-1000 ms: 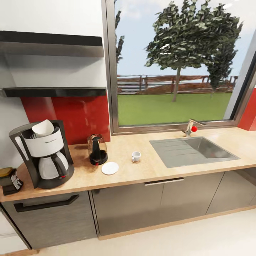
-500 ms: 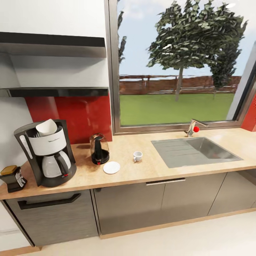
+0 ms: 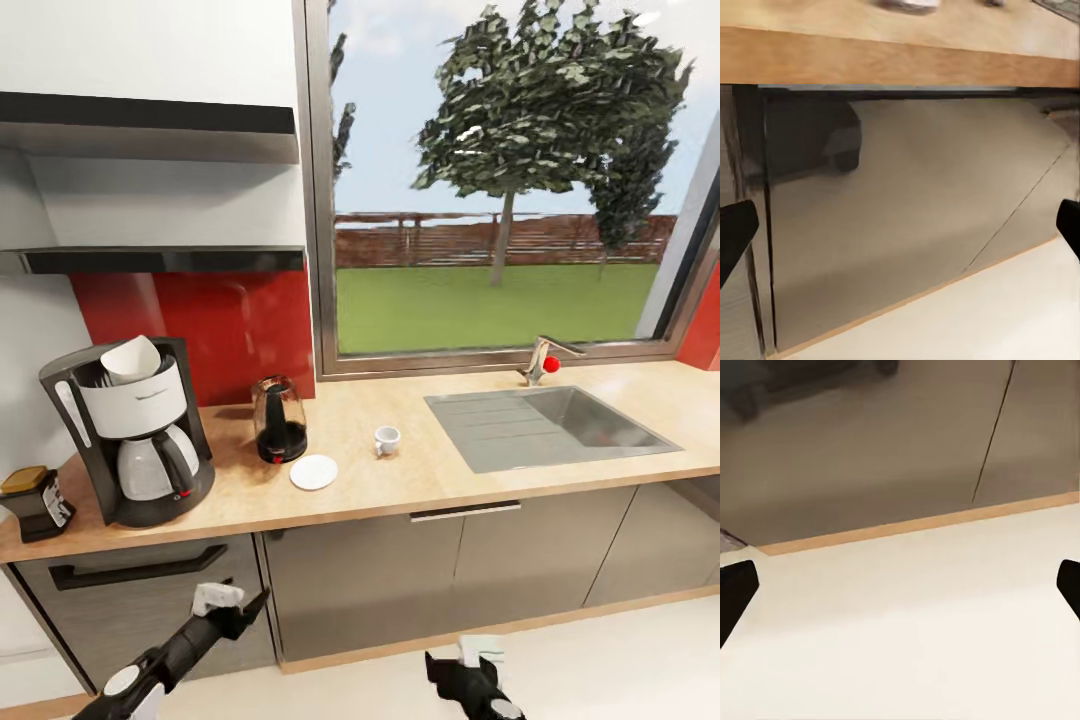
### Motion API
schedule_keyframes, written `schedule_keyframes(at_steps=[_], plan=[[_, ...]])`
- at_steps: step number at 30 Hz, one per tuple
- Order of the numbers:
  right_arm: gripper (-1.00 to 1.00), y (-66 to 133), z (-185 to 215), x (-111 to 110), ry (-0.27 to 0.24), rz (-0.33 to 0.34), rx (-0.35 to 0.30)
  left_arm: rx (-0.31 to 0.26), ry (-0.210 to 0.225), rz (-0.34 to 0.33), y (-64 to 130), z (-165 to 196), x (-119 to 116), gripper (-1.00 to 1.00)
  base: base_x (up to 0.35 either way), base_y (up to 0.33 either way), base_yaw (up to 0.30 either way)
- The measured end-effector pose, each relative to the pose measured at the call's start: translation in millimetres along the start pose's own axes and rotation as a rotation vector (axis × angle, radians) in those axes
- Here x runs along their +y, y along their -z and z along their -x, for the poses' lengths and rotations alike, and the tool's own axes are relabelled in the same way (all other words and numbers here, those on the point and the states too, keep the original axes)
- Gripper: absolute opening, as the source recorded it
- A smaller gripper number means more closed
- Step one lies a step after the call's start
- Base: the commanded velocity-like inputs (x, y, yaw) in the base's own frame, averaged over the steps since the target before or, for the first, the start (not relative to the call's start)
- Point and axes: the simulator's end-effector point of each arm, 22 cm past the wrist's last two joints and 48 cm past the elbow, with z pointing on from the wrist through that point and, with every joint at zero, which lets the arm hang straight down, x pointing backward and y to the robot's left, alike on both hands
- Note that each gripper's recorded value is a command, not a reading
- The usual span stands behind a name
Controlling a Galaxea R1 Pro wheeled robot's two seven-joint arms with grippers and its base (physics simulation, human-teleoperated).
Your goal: Set up a coffee station on the kitchen countertop: keep the coffee maker on the countertop, move the bottle of coffee from the kitchen shelf to the counter next to the coffee maker, place a paper coffee filter on top of the coffee maker, put the saucer next to the coffee maker with the coffee cup on the saucer, and place the electric kettle next to the coffee maker.
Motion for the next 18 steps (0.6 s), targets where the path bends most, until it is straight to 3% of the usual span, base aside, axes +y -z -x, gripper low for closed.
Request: schedule_keyframes(at_steps=[2,5,11,13,18], plan=[[1.00,0.3,32,20,0.002,0.076,-0.091,0.024,0.033,-0.017,-3.0,2,-5,1.00,0.000,0.000,0.000],[1.00,8.7,88,55,0.015,0.215,-0.227,0.059,0.090,-0.099,-3.3,6,-19,1.00,0.000,0.000,0.000],[1.00,52.4,208,104,0.070,0.386,-0.500,0.045,0.245,-0.317,23.3,54,-18,1.00,0.000,0.000,0.000],[1.00,71.4,225,138,0.126,0.477,-0.550,0.032,0.292,-0.390,33.0,68,-23,1.00,0.000,0.000,0.000],[1.00,96.6,234,188,0.199,0.589,-0.593,-0.003,0.313,-0.466,44.1,93,-26,1.00,0.000,0.000,0.000]])
